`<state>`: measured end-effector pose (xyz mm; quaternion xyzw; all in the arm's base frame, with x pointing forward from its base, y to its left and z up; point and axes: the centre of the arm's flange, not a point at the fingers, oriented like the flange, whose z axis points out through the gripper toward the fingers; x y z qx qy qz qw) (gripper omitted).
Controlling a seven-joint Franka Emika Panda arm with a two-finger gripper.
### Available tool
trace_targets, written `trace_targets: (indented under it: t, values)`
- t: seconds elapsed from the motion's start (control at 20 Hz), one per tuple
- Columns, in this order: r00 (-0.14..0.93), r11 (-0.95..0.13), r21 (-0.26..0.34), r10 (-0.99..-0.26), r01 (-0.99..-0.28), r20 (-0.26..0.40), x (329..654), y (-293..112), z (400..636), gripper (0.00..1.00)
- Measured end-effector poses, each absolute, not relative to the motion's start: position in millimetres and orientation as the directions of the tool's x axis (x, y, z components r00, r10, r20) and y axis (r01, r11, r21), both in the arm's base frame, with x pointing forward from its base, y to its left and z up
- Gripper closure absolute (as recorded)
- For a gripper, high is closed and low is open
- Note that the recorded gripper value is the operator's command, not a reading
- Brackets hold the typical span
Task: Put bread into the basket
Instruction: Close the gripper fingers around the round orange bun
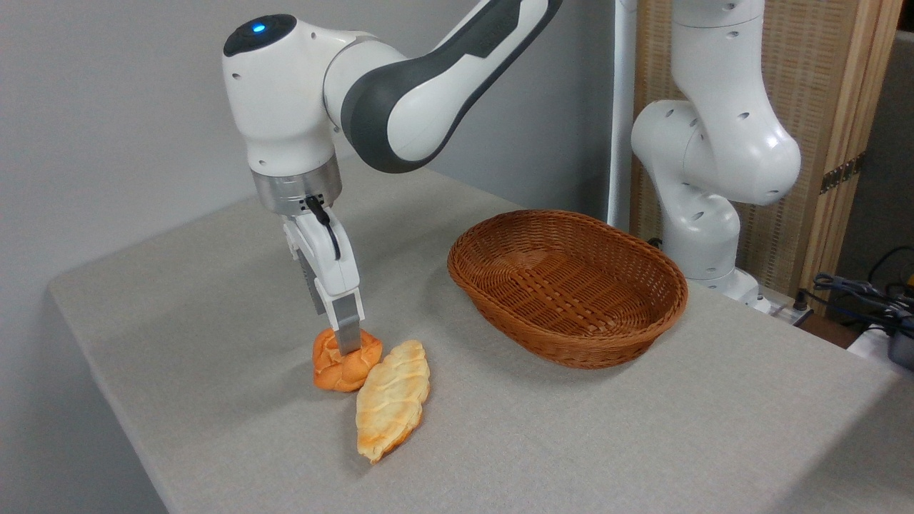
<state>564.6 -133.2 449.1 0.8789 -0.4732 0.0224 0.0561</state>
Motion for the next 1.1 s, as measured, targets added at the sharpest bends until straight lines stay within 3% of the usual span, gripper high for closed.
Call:
trace_targets:
  t: [0.75, 0.95, 1.1]
  values:
    - [0.563, -0.558, 0.075, -0.82, -0.826, 0.1, 566.2, -133.7, 453.3, 0.0]
    - [0.653, -0.638, 0.139, -0.744, -0.757, 0.139, 567.2, -131.5, 453.5, 0.0]
    - [0.678, -0.661, 0.153, -0.72, -0.735, 0.147, 569.7, -121.0, 453.6, 0.0]
